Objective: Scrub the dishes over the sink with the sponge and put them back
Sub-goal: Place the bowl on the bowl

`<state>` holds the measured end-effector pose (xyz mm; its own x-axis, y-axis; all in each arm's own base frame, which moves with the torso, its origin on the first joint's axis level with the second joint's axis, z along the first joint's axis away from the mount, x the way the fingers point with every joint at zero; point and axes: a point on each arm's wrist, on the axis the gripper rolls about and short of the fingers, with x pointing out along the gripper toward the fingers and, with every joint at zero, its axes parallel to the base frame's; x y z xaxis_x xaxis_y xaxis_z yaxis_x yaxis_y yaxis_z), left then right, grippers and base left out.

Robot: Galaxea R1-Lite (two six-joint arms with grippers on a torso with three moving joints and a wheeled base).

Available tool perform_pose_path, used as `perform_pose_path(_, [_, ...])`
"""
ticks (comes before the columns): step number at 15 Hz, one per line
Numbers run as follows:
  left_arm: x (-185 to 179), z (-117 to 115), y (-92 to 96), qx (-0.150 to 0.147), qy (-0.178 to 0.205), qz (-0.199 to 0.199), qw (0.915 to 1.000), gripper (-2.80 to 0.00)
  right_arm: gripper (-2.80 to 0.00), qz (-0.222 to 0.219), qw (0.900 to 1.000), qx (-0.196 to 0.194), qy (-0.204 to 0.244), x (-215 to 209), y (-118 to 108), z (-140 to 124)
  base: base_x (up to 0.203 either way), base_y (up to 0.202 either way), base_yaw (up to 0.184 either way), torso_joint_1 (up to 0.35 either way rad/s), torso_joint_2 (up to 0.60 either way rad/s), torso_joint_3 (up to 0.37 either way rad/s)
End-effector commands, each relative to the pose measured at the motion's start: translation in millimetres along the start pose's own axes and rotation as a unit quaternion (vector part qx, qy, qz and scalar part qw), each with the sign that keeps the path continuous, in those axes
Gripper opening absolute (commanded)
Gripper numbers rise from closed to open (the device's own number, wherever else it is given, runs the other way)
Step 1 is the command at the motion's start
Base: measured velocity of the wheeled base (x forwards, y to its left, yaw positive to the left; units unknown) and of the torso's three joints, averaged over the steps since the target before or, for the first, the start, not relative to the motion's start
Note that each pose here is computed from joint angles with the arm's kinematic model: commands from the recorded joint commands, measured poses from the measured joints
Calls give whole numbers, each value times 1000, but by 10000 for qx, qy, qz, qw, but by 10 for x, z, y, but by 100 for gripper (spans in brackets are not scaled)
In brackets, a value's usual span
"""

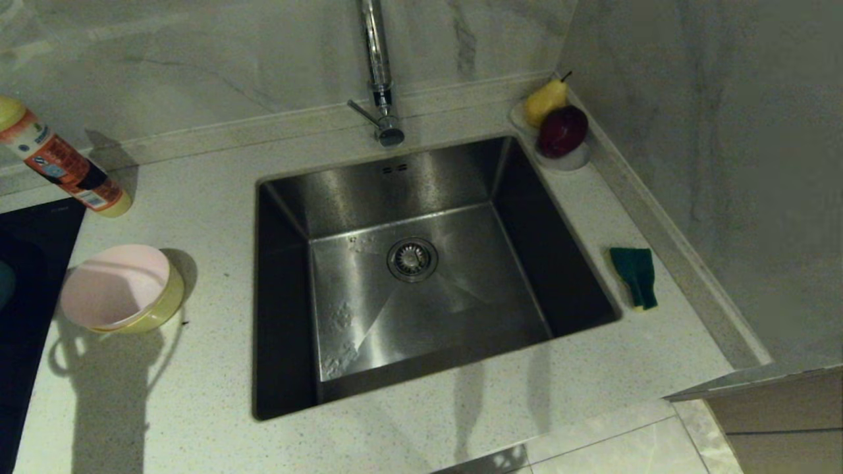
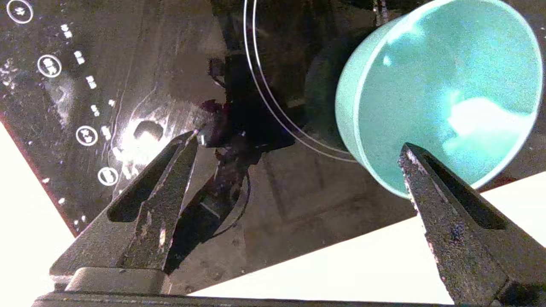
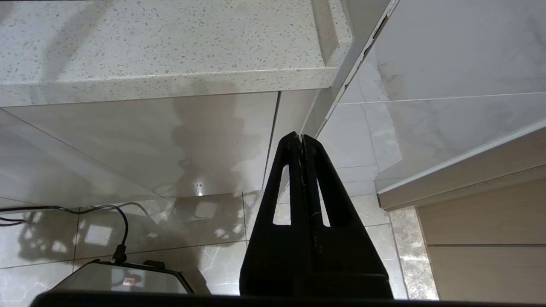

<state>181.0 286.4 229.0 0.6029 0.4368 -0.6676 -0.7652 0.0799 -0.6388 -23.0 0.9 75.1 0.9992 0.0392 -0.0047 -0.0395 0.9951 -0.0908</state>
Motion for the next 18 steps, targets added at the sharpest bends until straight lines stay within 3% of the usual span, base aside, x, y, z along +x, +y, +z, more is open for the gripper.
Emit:
perform_pose_path(1, [139,8,48,-61,130,94,9999,0,-280,3,10000,-4,-1,0,0,-1,0,0,0,0,0,0])
perform_pose_path(7, [479,46,161,-136,295,249,9992,0,-280,3,10000,-4,-1,0,0,-1,0,0,0,0,0,0])
perform_pose_path(18, [552,52,186,-146,309,343,9988,0,-280,3,10000,-4,-1,0,0,-1,0,0,0,0,0,0])
